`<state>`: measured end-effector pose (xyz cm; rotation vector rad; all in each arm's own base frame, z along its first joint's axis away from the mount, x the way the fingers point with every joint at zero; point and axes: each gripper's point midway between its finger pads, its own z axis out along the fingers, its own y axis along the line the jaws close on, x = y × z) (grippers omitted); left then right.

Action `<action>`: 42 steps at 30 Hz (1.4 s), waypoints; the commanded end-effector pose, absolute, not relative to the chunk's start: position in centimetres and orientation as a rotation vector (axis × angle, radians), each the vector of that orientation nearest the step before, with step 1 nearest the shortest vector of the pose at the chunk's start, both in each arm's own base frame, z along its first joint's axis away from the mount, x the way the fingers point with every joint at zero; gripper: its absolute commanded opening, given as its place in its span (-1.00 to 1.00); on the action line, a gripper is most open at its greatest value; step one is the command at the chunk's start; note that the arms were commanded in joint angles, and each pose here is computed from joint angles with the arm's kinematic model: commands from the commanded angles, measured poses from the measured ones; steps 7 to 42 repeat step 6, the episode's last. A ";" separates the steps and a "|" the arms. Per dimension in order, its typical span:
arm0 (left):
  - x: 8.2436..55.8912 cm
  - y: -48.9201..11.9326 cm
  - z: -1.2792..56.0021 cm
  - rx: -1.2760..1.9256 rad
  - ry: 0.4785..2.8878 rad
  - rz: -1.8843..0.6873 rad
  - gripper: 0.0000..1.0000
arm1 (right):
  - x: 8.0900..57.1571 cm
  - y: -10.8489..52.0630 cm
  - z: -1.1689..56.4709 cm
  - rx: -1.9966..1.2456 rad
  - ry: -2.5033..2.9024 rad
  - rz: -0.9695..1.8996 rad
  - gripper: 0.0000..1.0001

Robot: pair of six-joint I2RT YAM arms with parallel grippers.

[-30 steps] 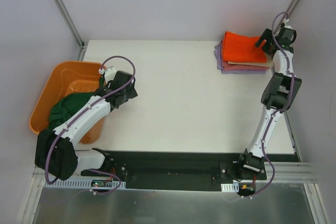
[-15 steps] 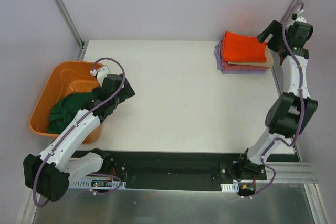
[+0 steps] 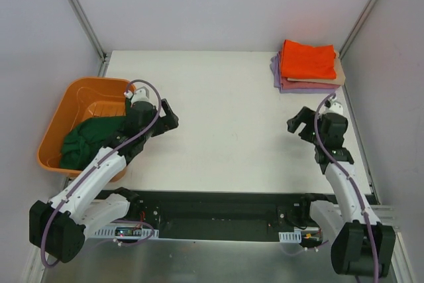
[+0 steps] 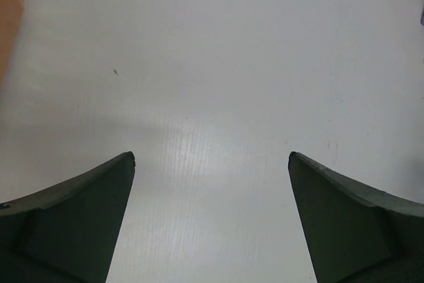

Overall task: Fold and stack the t-shirts
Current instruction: Put the neatly folded tshirt into the corner of the board with the right arm

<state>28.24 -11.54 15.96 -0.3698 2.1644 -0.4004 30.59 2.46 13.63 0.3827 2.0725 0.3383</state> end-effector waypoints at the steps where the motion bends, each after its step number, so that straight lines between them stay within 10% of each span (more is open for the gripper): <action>1: 28.8 -11.9 17.2 -0.337 2.102 -0.442 0.98 | 30.6 3.1 16.5 0.336 1.890 0.390 0.91; 42: 28.7 -11.6 17.5 -0.346 2.084 -0.436 0.98 | 29.5 1.9 16.2 0.383 1.835 0.333 0.92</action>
